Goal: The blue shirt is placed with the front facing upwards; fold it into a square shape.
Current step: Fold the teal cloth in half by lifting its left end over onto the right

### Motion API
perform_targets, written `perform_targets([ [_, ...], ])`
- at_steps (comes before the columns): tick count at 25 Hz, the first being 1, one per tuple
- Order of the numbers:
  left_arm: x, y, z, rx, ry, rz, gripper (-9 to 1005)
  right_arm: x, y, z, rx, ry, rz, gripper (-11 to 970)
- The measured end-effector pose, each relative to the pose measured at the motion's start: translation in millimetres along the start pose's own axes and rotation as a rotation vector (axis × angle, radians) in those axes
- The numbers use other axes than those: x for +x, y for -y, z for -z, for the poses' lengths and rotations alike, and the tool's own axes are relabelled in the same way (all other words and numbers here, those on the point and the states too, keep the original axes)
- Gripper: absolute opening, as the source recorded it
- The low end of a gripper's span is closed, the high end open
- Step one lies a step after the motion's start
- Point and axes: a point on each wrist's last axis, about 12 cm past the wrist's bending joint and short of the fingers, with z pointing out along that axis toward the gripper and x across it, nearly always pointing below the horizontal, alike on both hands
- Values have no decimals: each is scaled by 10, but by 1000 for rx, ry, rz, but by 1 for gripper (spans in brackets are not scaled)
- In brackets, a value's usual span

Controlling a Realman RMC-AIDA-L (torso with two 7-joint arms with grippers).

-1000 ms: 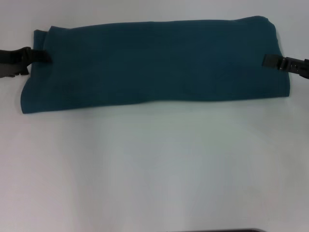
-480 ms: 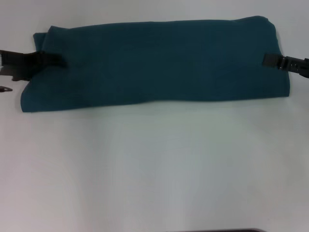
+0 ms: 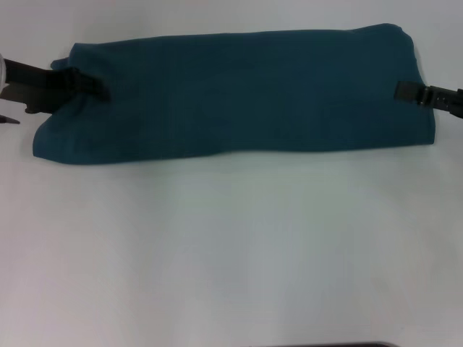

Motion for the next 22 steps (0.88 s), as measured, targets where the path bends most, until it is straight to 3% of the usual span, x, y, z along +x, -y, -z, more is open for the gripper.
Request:
perform_targets([
  [13,-83,91,13,-26,-42,-58,433,-2,2,-1,2,1,-1,824],
  [21,-110,152,81,-30,-83,-118,70,4,4,4,3,1,-3,824],
  [22,-112,130,107,-32,-79,-115,70,4,4,4,3,1,-3,824],
])
